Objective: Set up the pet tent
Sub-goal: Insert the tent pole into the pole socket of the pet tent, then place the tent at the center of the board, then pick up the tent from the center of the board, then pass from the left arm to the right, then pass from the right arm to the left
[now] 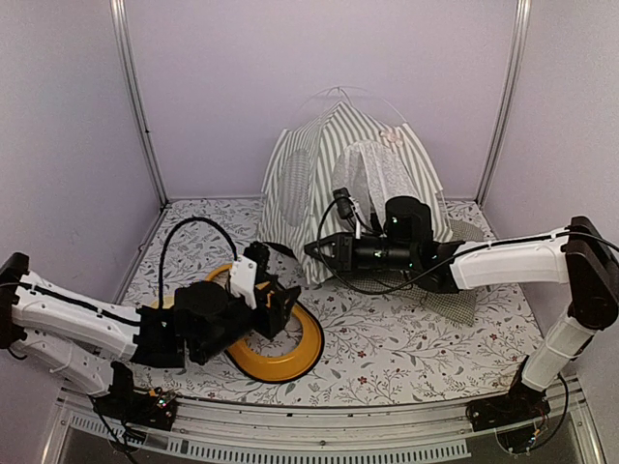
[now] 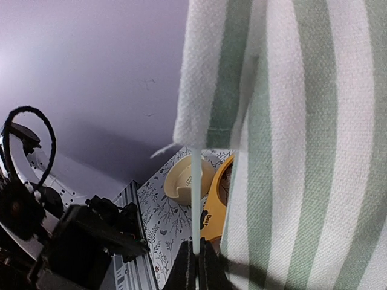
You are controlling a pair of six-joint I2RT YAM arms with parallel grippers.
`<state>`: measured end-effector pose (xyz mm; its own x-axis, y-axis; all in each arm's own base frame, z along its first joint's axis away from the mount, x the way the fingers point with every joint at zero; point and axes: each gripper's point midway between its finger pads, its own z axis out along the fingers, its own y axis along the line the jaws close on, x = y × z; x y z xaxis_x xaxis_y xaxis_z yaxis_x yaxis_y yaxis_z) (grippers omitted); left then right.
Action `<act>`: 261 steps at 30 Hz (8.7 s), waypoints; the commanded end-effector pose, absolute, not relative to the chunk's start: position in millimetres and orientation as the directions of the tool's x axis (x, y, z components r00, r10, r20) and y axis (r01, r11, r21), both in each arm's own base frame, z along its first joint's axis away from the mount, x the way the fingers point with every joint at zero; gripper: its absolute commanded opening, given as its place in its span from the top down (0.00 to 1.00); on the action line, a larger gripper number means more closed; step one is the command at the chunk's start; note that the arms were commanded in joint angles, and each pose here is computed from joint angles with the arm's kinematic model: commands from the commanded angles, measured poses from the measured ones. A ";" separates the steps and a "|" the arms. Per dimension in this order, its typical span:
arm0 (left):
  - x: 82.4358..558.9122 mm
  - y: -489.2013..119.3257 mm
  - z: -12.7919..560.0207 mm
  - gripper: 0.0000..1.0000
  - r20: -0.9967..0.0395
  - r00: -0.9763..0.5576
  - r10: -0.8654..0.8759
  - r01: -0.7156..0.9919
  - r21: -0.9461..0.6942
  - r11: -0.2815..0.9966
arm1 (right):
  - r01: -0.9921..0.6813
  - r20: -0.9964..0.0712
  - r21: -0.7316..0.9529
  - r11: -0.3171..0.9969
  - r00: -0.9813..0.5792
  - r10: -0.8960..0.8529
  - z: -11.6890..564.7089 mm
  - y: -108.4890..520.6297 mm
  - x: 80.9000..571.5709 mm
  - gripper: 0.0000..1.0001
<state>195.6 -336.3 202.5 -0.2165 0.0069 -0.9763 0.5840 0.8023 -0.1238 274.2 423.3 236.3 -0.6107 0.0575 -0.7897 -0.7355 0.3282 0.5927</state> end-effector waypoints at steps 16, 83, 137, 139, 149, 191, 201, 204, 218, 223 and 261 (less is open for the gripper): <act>342.4 -330.3 362.3 0.23 -0.949 -0.311 -0.048 0.606 -0.236 0.759 | -0.810 -0.890 0.420 0.410 -0.456 0.012 308.9 389.6 257.0 0.01; 474.7 -123.4 381.4 1.00 -0.979 0.070 0.191 0.714 0.183 0.676 | -0.472 -0.831 0.466 0.749 -0.524 0.187 253.3 229.7 404.7 0.01; 336.9 -194.0 460.7 1.00 -0.990 0.141 0.018 0.988 0.142 0.062 | -0.910 -0.997 -0.060 0.411 0.034 -0.070 402.3 256.9 364.4 0.14; 337.7 -193.7 459.1 1.00 -0.990 0.139 0.018 0.988 0.140 0.062 | -0.917 -0.996 -0.053 0.396 0.022 -0.081 402.7 260.1 368.4 0.21; 355.3 -194.7 449.9 1.00 -0.992 0.118 0.033 0.987 0.121 0.108 | -0.929 -0.994 -0.049 0.368 0.010 -0.109 401.3 264.5 369.2 0.65; 266.4 -339.6 330.6 0.48 -0.979 -0.201 -0.043 0.802 -0.190 0.567 | -0.690 -0.864 0.489 0.534 -0.466 0.190 344.3 375.4 340.0 1.00; 250.1 -368.3 293.7 0.57 -0.957 -0.284 -0.061 0.777 -0.267 0.570 | -0.683 -0.827 0.542 0.489 -0.537 0.166 338.5 408.8 334.7 1.00; 260.1 -368.0 285.4 0.57 -0.942 -0.327 -0.075 0.729 -0.302 0.614 | -0.682 -0.815 0.558 0.472 -0.557 0.158 334.7 412.7 331.7 1.00; 254.5 -337.5 260.8 0.51 -0.871 -0.478 -0.119 0.598 -0.421 0.682 | -0.673 -0.785 0.570 0.471 -0.615 0.072 305.5 419.5 324.8 0.94; 229.2 -330.4 225.9 0.47 -0.839 -0.540 -0.057 0.628 -0.448 0.636 | -0.679 -0.776 0.584 0.445 -0.627 0.062 307.5 427.4 324.7 0.98; 258.9 -343.5 202.0 1.00 -0.600 -0.704 -0.380 0.465 -0.793 0.392 | -0.672 -0.755 0.624 0.400 -0.650 0.085 313.3 440.2 326.3 0.91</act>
